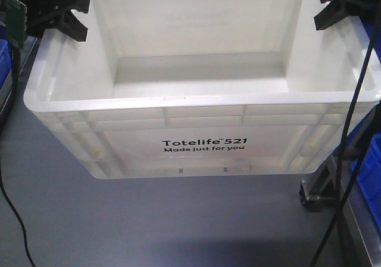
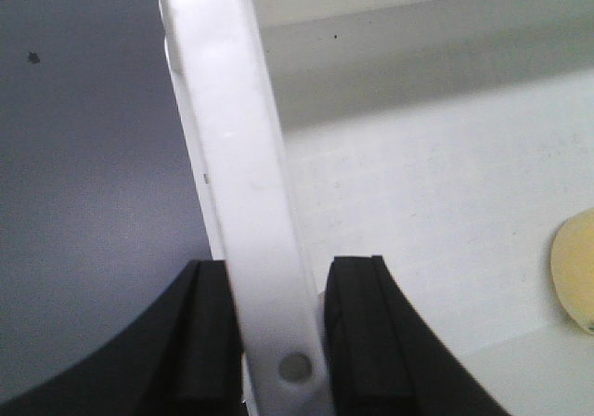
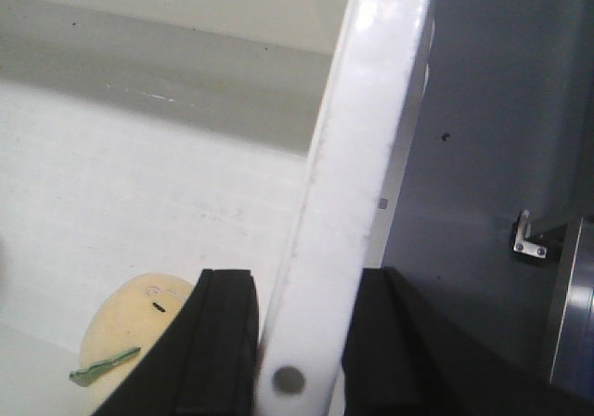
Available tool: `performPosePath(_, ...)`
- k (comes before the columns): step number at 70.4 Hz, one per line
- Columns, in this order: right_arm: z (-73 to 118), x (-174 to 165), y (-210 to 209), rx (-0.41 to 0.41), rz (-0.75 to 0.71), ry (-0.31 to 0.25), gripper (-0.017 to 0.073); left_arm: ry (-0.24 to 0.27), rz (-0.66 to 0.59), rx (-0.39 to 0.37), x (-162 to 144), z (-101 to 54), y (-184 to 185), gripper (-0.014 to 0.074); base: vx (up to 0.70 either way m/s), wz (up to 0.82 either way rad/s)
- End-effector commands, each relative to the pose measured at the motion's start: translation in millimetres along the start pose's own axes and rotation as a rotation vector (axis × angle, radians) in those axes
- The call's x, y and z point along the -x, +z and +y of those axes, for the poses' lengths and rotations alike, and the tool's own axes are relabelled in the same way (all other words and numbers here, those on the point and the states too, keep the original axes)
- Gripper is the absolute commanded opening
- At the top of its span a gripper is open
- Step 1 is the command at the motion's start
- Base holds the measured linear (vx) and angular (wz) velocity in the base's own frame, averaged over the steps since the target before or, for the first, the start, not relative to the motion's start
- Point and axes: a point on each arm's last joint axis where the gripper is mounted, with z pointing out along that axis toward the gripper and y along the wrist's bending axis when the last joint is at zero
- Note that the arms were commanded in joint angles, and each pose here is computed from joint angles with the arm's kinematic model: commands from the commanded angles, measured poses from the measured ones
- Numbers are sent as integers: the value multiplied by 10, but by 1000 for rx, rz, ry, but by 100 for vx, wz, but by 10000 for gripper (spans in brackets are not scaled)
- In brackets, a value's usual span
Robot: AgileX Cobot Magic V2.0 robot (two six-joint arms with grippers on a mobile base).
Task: Place moving items into box and shelve
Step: 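Hold the tote steady as the base approaches the blue-bin shelf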
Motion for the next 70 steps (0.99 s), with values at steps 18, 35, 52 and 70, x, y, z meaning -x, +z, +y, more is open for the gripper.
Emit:
performPosePath(18,193,39,-298,96,-123,-36,-12,10,-201,-128,105,-198,-349,-17,50,9)
performPosePath(35,193,39,-298,96,-123,-36,-12,10,-201,-128,105,-198,-349,-17,49,3)
performPosePath(52,193,39,-298,96,-123,-36,-12,10,-201,-128,105,-198,-349,-17,48,-2)
performPosePath(70,193,39,-298,96,-123,-36,-12,10,-201,-128,105,-198,-349,-17,47,-1)
